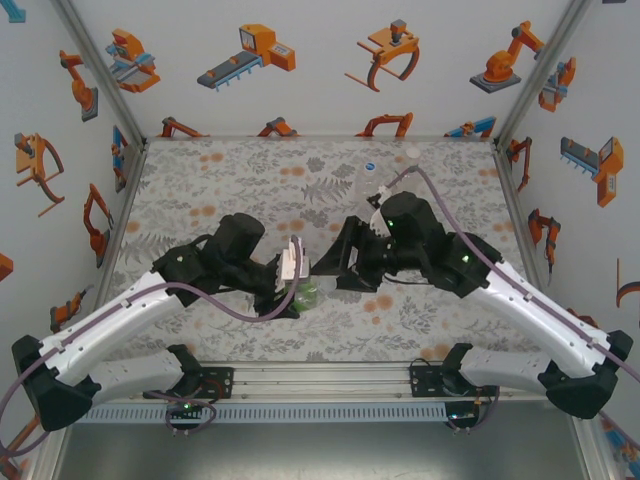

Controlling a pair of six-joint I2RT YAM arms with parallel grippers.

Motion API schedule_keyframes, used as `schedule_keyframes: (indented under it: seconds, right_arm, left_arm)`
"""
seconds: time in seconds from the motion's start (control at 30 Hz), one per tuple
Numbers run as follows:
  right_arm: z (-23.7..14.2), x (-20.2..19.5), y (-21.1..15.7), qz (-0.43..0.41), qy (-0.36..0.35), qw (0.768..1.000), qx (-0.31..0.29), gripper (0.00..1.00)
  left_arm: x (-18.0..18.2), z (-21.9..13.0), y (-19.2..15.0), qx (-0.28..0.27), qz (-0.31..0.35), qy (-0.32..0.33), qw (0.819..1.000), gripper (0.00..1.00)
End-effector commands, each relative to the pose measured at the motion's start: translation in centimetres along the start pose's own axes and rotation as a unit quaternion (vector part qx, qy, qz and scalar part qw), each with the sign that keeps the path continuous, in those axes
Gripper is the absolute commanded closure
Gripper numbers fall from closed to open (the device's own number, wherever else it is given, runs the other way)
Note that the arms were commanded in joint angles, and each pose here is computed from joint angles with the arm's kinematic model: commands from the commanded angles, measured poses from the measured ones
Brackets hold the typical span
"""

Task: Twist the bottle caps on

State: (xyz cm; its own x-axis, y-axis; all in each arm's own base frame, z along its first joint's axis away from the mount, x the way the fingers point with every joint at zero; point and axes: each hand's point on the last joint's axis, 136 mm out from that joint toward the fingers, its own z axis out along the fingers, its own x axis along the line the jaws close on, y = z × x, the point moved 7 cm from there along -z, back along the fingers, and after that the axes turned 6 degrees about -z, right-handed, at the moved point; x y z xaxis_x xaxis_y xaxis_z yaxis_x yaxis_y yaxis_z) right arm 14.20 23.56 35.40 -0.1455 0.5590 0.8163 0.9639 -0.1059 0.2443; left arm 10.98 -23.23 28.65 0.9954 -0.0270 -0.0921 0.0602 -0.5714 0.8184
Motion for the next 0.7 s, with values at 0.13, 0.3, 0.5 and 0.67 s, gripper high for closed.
schedule_keyframes:
  seconds: [0.13, 0.3, 0.5, 0.67]
  right_arm:
    - [-2.9, 2.8, 1.1, -0.184, 0.009, 0.982, -0.034, 0.34]
    - [-3.9, 4.2, 1.2, -0.366, 0.020, 0.930, -0.032, 0.40]
    - [-4.3, 5.2, -0.5, -0.626, 0.096, 0.773, -0.012, 0.39]
    - [-4.5, 4.5, -2.7, -0.766, 0.165, 0.620, 0.029, 0.40]
  left_arm:
    - [-0.8, -0.8, 1.4, -0.040, 0.032, -0.012, 0.999, 1.00]
    - [-0.8, -0.9, 1.4, -0.040, 0.032, -0.012, 0.999, 1.00]
    - [-0.8, -0.9, 1.5, -0.041, 0.032, -0.015, 0.999, 1.00]
    - [-0.8, -0.8, 1.7, -0.042, 0.033, -0.015, 0.998, 1.00]
